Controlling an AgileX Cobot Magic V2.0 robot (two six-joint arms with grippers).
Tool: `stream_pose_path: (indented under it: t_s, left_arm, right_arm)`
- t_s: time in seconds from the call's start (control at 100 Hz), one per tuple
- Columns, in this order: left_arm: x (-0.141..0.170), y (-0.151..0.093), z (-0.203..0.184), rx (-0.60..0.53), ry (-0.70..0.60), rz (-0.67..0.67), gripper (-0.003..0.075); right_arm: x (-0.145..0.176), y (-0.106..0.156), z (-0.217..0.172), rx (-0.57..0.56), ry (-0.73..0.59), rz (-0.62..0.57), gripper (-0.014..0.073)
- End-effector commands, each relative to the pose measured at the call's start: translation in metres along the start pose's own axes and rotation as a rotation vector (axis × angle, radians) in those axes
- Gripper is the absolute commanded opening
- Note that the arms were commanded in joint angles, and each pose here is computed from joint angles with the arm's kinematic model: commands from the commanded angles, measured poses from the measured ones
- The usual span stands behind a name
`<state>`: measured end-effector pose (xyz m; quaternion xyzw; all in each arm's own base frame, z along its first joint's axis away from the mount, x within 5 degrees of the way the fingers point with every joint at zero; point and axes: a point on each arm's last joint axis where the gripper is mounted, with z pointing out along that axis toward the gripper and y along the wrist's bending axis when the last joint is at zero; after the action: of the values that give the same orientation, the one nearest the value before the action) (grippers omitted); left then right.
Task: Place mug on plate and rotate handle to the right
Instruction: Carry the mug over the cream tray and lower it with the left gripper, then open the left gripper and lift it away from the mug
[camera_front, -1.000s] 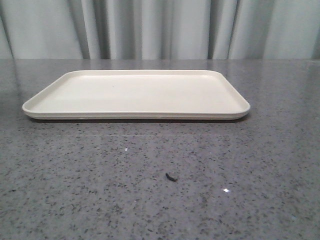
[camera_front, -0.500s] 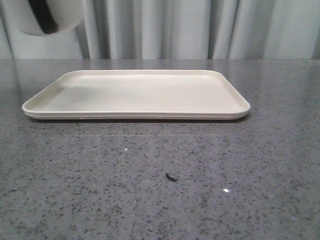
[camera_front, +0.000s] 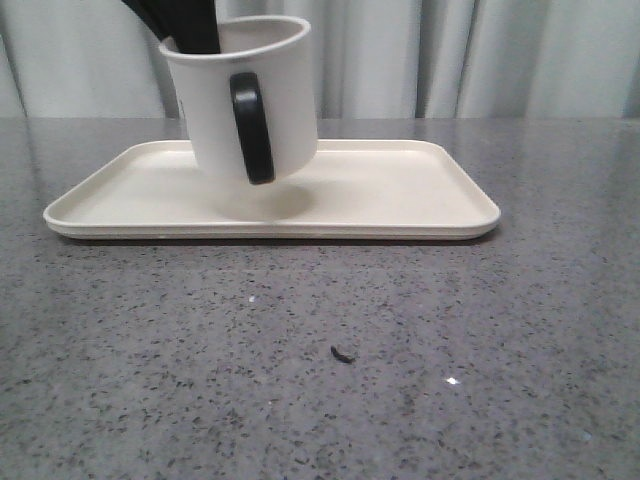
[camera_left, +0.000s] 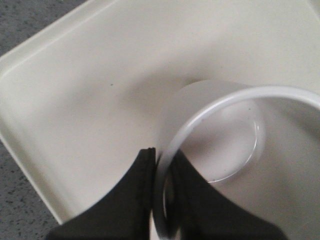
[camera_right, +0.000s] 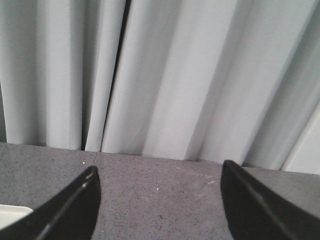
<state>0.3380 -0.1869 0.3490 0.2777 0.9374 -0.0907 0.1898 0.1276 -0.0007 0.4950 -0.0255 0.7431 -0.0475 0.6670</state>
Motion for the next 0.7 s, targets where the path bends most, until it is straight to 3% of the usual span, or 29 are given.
stream_pose_path:
  t_s: [0.0,0.69]
  left_arm:
    - [-0.007,-0.008,-0.020,0.015,-0.096,0.011,-0.0008]
    - [-0.005,-0.006,0.008,0.031,0.020,0.003,0.0000]
  right_arm:
    - [-0.015,-0.002,-0.006,0.012,-0.103,-0.020,0.0508]
    - [-0.012,-0.002,-0.006,0.014,-0.073,-0.019,0.0508]
